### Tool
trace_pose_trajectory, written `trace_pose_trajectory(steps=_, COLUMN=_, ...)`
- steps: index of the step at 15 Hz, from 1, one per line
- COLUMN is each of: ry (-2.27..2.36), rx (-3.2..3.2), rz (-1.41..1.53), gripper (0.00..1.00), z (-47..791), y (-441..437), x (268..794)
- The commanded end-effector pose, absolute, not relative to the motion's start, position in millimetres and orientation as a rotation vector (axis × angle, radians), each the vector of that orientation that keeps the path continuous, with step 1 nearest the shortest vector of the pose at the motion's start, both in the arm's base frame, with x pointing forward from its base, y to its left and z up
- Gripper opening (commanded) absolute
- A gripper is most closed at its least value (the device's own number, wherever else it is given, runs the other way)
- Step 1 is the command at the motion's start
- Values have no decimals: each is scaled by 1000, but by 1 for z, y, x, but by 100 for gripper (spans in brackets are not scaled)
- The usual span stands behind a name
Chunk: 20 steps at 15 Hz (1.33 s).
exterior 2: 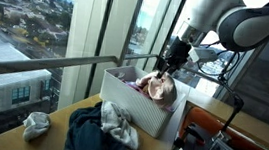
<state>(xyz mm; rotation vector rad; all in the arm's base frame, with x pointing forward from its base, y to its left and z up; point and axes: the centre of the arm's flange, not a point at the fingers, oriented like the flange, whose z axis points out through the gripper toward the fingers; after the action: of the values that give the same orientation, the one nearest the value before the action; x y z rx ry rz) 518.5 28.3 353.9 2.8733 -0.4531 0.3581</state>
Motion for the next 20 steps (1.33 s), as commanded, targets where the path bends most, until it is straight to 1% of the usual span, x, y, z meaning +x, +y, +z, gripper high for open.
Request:
trace_pose_trajectory(steps=1, ry=-463, rx=2873, rz=382, gripper=90, z=355, y=33, x=510)
trace_pose_trajectory(steps=2, ry=-463, rx=2874, rz=382, gripper=98, z=355, y=34, x=510)
trace_pose_trajectory(steps=3, ry=-462, rx=2874, rz=382, gripper=100, z=355, y=35, x=510)
trace_pose_trajectory(steps=8, ry=-461, rx=2903, rz=398, gripper=100, z=362, y=51, x=506)
trace_pose_trajectory(steps=15, ry=-216, rx=2973, rz=445, gripper=100, z=352, y=197, x=504)
trace_pose_trajectory(steps=20, ry=-80, rx=2997, rz=430, gripper=100, z=320, y=243, x=509)
